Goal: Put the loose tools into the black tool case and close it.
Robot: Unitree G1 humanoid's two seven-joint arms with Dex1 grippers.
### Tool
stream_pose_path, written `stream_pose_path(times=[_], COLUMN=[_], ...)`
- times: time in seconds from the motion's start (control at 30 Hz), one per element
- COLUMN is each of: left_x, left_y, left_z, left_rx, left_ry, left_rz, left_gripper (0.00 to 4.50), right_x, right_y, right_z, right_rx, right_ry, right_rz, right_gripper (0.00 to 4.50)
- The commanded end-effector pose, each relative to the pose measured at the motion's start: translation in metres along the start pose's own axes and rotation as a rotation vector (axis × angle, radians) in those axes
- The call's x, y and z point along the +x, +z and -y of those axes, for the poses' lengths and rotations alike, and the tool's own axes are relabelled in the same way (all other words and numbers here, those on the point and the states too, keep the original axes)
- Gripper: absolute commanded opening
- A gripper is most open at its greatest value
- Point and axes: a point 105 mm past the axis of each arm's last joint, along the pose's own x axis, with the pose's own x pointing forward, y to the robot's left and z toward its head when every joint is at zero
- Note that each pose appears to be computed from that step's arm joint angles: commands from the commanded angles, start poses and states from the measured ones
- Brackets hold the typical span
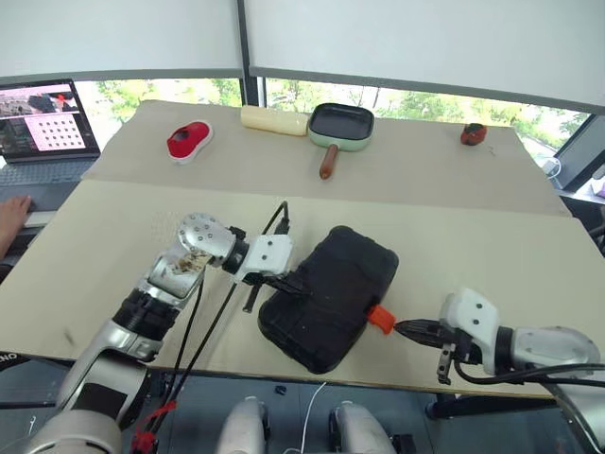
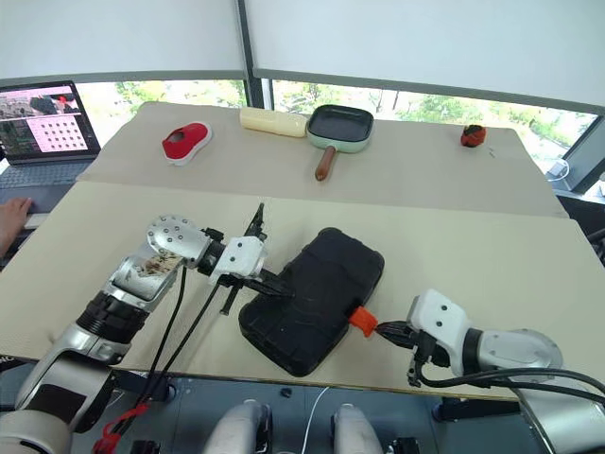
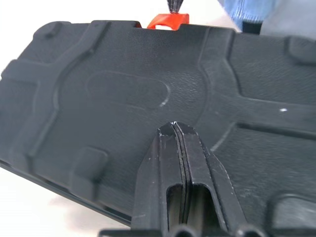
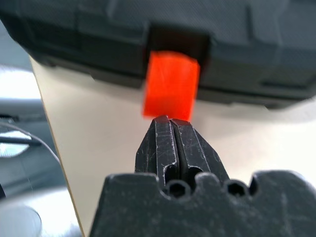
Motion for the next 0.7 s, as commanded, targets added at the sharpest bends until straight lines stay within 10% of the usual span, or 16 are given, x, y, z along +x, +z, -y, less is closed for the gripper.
stream_pose_path(times=[0.03,0.4,0.7], left_x=[0.007,0.008,0.016], left_y=[-0.020,-0.015,-0.013], left_z=[0.007,0.000,0.000], left_rx=[-0.045,-0.029,-0.011], left_ry=[-0.029,-0.010,-0.024], left_rz=[-0.066,-0.037,-0.030], left_gripper=[0.06,0.06,0.06], right_x=[0.009,0.032,0.036], right_y=[0.004,-0.015,0.023], right_z=[-0.003,0.001,0.007], right_rx=[-0.016,0.013,0.029], right_ry=[-0.008,-0.039,-0.068], right_rz=[0.004,-0.047,0.133], right_gripper=[0.00,0.00,0.00])
